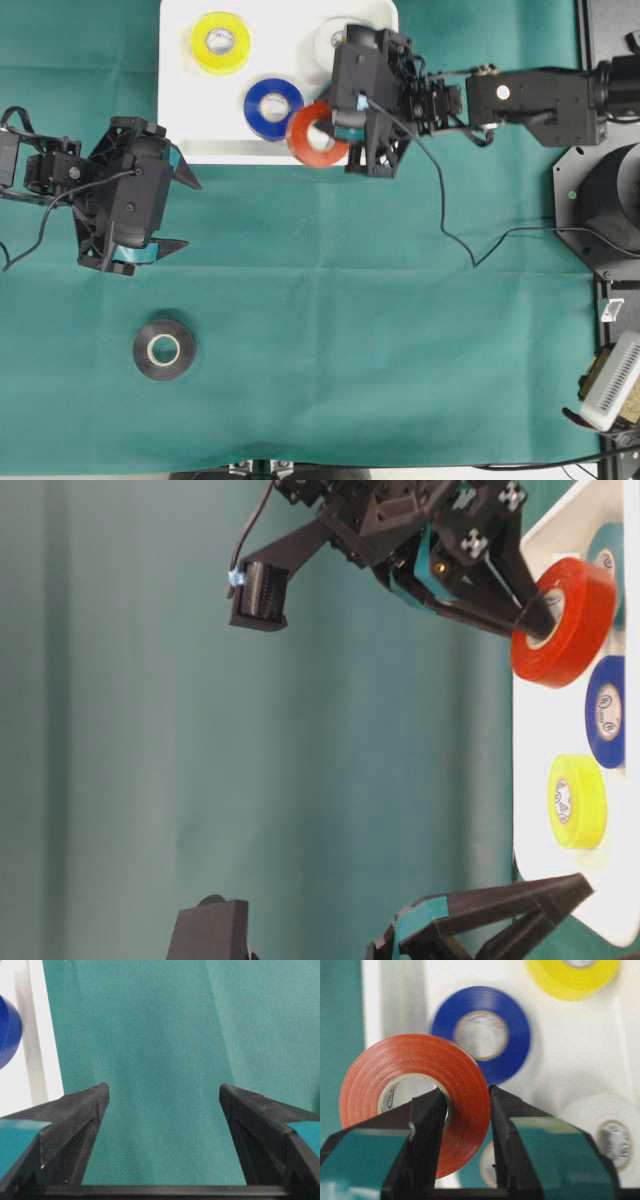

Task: Put the tape alternately from left to right into the white case.
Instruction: 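Lift the red roll and carry it into the tray center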

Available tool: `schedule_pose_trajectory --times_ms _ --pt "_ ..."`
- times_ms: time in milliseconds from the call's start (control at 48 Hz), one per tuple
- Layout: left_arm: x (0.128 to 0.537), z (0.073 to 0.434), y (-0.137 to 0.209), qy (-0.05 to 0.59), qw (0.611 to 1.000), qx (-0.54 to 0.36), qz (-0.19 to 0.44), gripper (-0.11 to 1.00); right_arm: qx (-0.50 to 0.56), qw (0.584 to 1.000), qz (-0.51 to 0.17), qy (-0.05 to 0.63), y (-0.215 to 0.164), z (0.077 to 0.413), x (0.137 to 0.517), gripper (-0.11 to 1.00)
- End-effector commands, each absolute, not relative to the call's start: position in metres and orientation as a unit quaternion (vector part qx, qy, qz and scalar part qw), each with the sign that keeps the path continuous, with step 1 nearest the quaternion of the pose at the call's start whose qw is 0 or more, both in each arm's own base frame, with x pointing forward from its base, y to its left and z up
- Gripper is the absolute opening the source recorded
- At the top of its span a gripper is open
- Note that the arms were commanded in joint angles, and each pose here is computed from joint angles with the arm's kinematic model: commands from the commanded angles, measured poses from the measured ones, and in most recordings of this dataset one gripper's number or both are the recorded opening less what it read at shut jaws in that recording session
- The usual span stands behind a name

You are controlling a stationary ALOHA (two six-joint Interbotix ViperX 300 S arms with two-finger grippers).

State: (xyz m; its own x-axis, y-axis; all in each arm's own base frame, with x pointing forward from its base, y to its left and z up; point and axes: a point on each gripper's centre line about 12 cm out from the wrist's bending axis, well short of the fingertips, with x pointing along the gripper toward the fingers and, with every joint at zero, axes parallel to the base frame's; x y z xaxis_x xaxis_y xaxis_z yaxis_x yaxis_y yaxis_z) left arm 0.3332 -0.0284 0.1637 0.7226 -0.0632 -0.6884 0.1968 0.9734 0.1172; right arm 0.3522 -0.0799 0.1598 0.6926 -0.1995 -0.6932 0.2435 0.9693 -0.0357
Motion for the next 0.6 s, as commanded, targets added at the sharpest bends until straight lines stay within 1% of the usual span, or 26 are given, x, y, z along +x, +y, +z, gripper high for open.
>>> schedule_pose_trajectory --times_ms 0,313,584 --pt "0.336 0.17 -0.03 0.354 0.928 0.091 -0.071 0.69 0.023 0.927 -0.125 0.352 -0.088 0.173 0.36 0.24" --pt "0.337 0.171 -0.03 0.348 0.93 0.091 -0.07 0.69 -0.023 0.924 -0.135 0.357 -0.114 0.171 0.368 0.24" --pt "0.337 0.171 -0.03 0.348 0.93 0.091 -0.07 0.69 -0.021 0.92 -0.159 0.358 -0.141 0.168 0.377 0.24"
